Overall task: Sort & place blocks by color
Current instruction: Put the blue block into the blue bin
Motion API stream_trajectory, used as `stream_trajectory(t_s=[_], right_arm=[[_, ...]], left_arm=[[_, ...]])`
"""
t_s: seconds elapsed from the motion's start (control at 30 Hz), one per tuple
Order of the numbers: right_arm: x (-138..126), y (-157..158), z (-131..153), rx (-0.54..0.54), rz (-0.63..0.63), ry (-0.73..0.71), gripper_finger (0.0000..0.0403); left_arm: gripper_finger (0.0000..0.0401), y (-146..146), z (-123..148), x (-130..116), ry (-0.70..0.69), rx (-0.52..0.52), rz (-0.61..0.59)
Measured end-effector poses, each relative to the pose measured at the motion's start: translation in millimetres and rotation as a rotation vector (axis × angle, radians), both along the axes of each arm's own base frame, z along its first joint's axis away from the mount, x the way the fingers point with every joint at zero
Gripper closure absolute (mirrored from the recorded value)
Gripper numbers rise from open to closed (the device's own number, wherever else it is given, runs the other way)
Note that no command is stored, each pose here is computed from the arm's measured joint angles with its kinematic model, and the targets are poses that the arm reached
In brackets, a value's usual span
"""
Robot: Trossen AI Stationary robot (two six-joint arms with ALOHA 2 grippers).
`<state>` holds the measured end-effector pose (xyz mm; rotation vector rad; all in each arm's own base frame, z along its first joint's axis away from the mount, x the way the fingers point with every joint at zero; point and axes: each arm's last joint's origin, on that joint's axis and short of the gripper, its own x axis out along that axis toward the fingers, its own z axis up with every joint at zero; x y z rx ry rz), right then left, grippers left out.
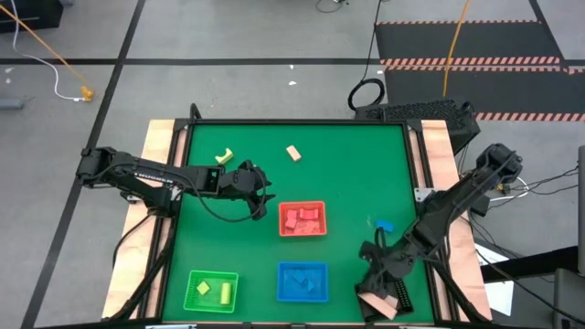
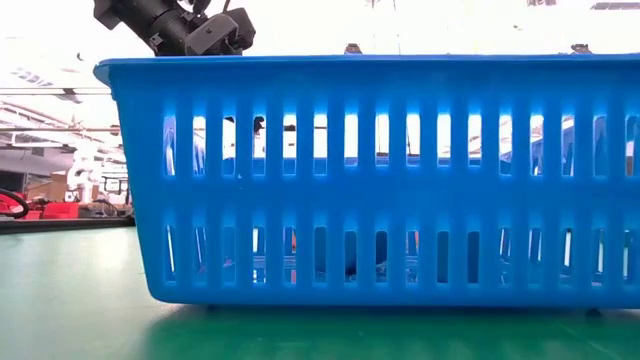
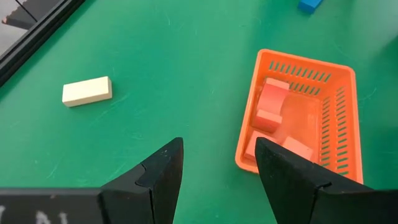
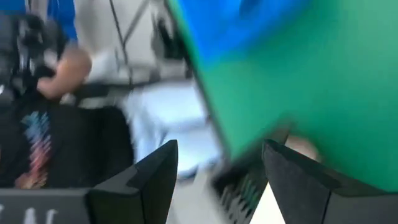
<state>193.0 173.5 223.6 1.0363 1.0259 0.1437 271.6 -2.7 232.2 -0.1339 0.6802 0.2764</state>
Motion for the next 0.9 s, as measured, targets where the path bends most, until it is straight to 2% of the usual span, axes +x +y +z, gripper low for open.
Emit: stream_trajectory(t_s=[0.13,0.23,0.33,0.47,0.6,0.77,0.9], right_arm=[[13,-20,0,-0.214,-0.092,-0.143,0.0182],[20,-39,-6,-0.376,-0.126,-0.127,0.0183],[17,-63,-18,-0.512,-0.141,0.029,0.0183],[1,-91,-30,-0.639,-0.184,0.319,0.0183],[-10,-104,-34,-0.648,-0.157,0.496,0.0183],[-14,-108,-43,-0.62,-0.043,0.529,0.0178],[-22,-111,-54,-0.626,0.003,0.573,0.0155]], left_arm=[[0.0199,0,0,0,0.0,0.0,0.0],[0.0199,0,0,0,0.001,0.0,0.0],[0.0199,0,0,0,0.002,0.001,0.0],[0.0199,0,0,0,0.004,0.006,-0.005],[0.0199,0,0,0,0.005,0.008,-0.006],[0.0199,0,0,0,0.005,0.008,-0.006],[0.0199,0,0,0,0.005,0.008,-0.006]])
